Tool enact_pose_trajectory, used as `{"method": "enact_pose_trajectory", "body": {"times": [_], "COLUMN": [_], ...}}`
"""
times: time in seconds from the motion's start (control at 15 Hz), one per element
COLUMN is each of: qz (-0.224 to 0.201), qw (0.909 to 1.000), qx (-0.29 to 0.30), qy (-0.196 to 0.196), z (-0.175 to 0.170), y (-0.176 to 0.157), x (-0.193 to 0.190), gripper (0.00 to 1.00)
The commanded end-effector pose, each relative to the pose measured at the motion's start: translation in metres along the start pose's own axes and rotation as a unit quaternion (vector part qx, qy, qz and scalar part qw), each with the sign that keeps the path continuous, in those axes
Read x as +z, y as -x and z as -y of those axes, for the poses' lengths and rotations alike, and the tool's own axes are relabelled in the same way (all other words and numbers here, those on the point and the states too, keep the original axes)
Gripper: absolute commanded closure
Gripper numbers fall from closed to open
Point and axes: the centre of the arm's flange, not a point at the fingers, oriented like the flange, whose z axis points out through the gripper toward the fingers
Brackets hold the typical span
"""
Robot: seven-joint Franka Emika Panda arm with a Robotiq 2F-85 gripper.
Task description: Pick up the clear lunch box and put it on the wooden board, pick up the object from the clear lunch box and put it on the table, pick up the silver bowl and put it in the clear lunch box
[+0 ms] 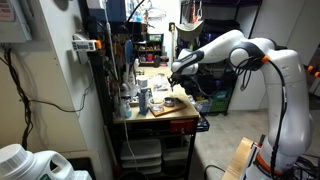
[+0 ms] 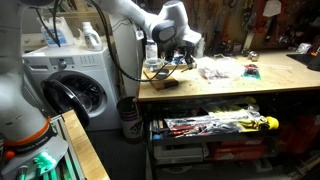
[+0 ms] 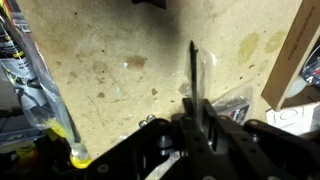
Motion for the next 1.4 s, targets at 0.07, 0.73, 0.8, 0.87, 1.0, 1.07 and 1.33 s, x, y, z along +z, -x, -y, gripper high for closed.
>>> {"method": "enact_pose_trajectory", "body": {"times": [0.07, 0.73, 0.8, 0.87, 1.0, 1.07, 1.33], "qz": [0.002, 0.191, 0.201, 0.209, 0.217, 0.221, 0.229], "qw": [0.9998, 0.9733, 0.9694, 0.9653, 0.9594, 0.9568, 0.9504], "qx": [0.017, -0.126, -0.140, -0.154, -0.175, -0.183, -0.204], "qy": [-0.008, 0.010, 0.018, 0.023, 0.041, 0.046, 0.052], "z": [-0.001, 0.025, 0.025, 0.024, 0.022, 0.021, 0.022], "y": [0.007, 0.064, 0.068, 0.071, 0.076, 0.078, 0.088], "x": [-0.001, -0.007, -0.004, -0.002, 0.002, 0.004, 0.012], "gripper": [0.46, 0.00, 0.00, 0.00, 0.10, 0.21, 0.54]}}
